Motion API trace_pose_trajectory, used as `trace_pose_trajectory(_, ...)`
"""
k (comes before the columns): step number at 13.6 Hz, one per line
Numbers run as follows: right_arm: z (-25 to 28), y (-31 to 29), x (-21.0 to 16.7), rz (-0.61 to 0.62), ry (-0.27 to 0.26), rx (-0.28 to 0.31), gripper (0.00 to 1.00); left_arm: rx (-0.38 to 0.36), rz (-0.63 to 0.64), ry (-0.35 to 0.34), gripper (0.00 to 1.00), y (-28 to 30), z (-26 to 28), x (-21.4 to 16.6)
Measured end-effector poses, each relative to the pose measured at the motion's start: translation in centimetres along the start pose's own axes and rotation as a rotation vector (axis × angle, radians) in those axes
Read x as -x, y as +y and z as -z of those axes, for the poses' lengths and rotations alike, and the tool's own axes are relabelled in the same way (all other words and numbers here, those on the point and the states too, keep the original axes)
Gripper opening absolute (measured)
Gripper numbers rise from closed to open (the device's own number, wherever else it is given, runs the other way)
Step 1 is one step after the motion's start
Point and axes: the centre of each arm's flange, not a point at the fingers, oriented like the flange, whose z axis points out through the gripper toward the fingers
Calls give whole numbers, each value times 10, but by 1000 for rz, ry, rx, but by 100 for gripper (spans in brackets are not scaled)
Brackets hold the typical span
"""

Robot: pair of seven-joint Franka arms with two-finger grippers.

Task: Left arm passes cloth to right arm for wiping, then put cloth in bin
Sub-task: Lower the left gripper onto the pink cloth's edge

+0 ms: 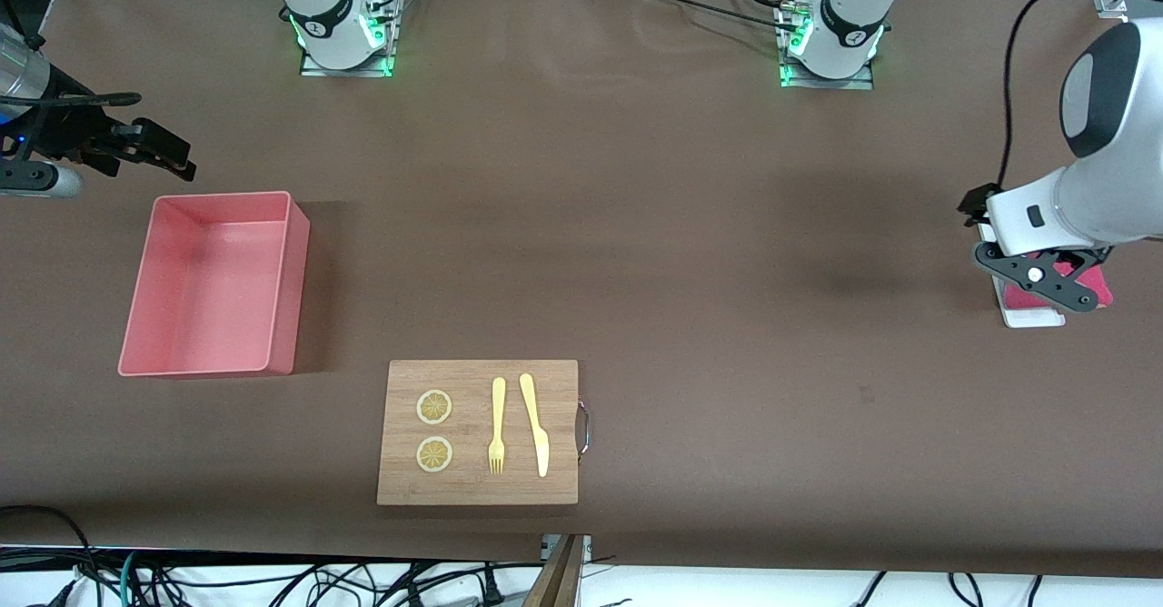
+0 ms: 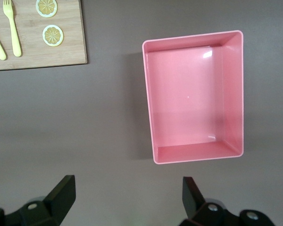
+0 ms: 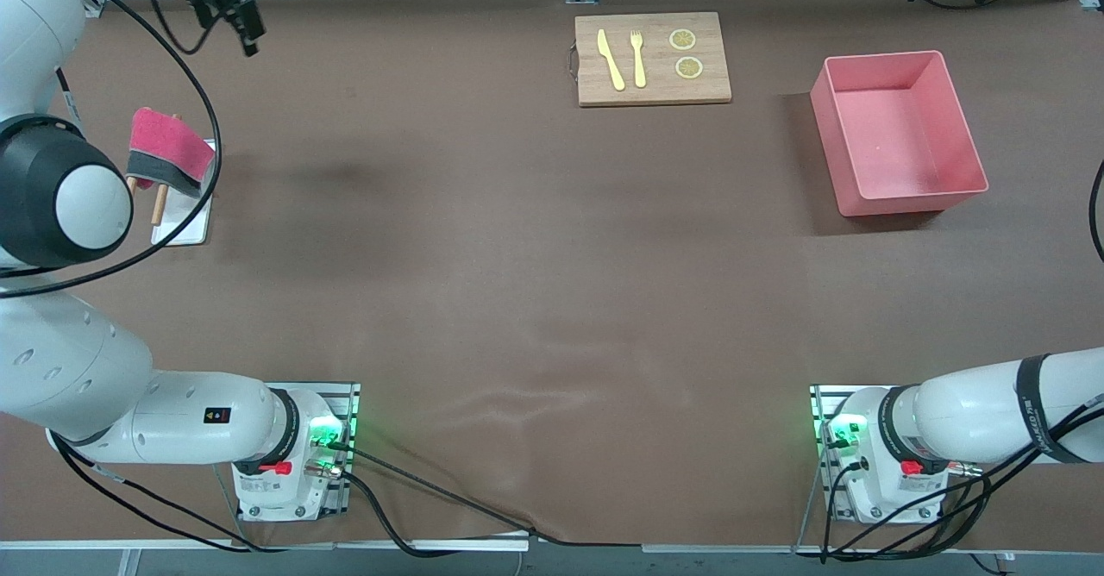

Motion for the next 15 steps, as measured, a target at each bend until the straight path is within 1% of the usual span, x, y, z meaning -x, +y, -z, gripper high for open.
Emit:
trace_pose_trajectory(2, 0, 0, 0, 0, 0, 0, 100, -29, -120, -5, 100, -26, -25, 3)
trace_pose_trajectory(4, 0, 0, 0, 1, 0, 0, 100, -63, -202, -21, 100, -42, -54, 6)
trace_pose_trajectory(6, 0, 0, 0, 1, 0, 0, 100, -73, -257, -12, 100, -51, -73, 10)
trace_pose_trajectory(9, 0, -1, 0, 1, 0, 0, 100, -91, -326, 12, 100, -65, -84, 15)
trace_pose_trajectory(15, 1, -1, 0, 1, 3, 0, 100, -102, -475, 17, 100, -102, -119, 32)
